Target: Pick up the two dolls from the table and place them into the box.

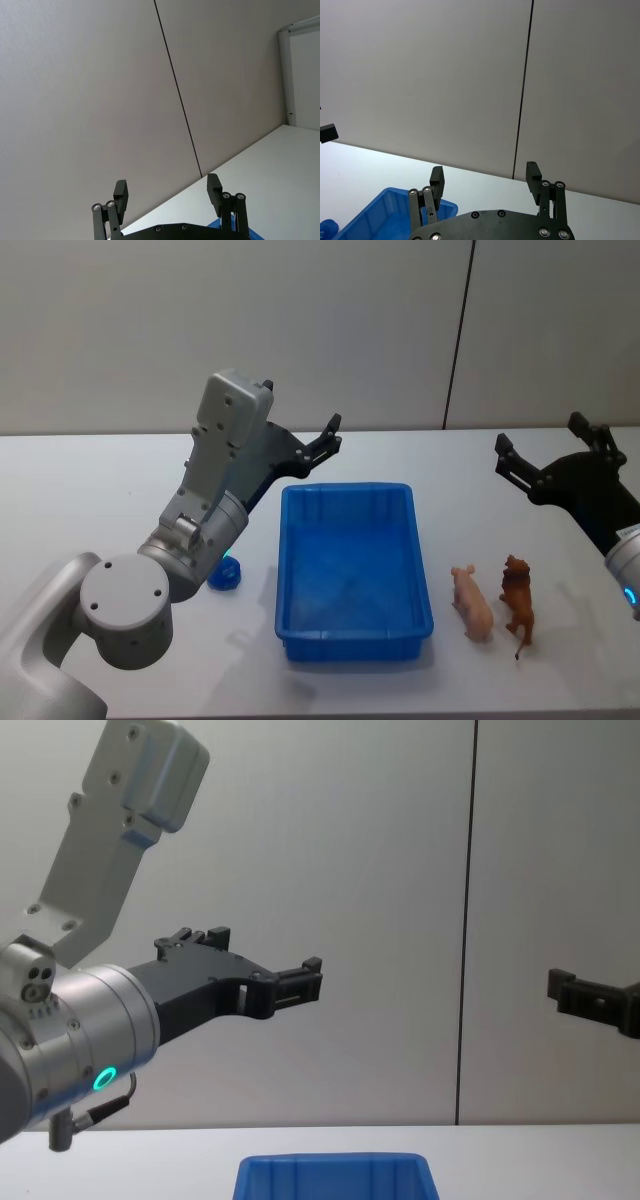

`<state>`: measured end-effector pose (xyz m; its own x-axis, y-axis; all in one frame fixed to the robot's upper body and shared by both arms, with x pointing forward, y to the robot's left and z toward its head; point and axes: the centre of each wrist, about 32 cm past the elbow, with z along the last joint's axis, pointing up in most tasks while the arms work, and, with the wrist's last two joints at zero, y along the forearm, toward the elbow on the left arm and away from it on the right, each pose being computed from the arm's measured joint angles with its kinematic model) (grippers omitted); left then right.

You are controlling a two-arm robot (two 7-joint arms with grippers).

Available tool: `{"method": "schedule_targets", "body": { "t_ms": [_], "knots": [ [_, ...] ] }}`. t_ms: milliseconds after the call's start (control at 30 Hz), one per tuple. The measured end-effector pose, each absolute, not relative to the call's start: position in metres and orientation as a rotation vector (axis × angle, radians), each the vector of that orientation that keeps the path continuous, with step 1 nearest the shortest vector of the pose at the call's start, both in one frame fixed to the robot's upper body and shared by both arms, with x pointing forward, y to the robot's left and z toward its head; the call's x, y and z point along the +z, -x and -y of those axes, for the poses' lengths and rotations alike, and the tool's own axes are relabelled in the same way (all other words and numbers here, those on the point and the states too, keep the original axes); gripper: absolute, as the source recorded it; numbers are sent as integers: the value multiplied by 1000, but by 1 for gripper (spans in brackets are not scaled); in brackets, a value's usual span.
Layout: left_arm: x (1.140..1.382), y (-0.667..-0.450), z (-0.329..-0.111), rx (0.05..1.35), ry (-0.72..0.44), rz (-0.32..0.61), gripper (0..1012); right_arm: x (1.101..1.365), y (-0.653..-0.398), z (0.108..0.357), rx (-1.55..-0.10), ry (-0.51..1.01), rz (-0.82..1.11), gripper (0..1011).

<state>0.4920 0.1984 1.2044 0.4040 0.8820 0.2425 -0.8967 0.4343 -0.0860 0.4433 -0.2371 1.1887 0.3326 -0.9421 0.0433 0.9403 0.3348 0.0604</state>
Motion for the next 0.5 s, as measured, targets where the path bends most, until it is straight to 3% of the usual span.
{"method": "schedule_targets", "body": {
  "t_ms": [500],
  "knots": [
    [1204,-492,-198,1124,-61,268,1001,1189,-443,237,-1229,-26,75,1001]
  ]
}}
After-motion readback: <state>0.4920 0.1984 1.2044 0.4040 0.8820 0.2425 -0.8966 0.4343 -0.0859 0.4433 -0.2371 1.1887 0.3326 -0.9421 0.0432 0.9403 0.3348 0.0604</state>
